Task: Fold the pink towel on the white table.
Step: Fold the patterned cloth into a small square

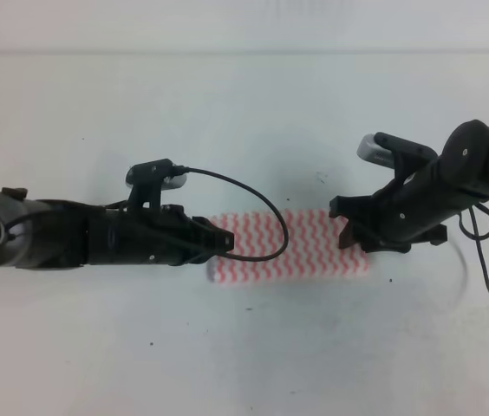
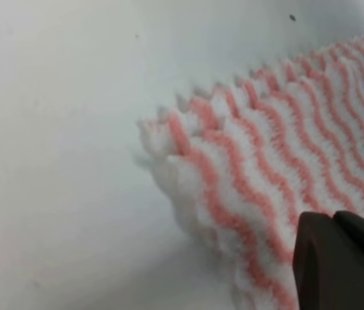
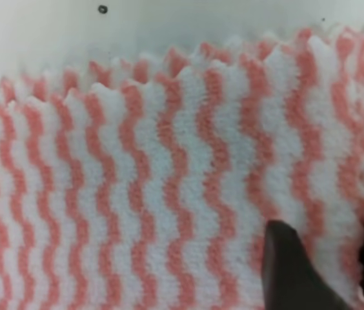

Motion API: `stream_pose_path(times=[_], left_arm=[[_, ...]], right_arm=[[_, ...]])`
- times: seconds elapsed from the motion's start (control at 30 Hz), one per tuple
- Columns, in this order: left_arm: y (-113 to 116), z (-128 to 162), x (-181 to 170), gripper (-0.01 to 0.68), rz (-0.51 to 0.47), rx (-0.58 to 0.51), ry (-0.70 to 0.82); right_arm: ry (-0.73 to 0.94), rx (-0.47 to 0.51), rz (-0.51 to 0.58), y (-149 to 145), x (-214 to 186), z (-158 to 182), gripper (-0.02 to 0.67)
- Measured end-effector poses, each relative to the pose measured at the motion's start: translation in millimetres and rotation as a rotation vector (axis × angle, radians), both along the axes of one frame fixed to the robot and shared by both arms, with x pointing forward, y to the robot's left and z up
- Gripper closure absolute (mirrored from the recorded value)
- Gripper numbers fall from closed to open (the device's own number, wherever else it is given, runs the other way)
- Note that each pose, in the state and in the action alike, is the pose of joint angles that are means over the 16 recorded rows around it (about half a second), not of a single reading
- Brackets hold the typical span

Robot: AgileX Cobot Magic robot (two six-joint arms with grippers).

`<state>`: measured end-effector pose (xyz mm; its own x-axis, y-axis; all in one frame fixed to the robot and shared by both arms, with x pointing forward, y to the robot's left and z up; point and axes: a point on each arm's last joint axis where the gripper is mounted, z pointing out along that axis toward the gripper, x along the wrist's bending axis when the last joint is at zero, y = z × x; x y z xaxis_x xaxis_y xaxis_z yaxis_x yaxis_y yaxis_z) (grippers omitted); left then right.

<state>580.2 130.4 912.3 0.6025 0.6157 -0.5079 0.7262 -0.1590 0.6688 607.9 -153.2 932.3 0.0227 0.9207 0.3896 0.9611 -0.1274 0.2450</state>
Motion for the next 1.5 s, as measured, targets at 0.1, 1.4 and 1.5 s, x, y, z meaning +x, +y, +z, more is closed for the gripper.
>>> stream_pose_path(times=[0.1,1.4,1.5], left_arm=[[0,0,0,0.677,-0.004,0.004,-0.001],[4,-5,-1,0.678,-0.023,0.082,-0.011],[4,-5,-1,0.678,-0.024,0.083,-0.011]], right_arm=[[0.01,-0.003,0.004,0,-1,-1,0.464],[-0.065,0.068,0.05,15,-5,32,0.665],[-0.077,0.076,0.06,20,-4,36,0.665]])
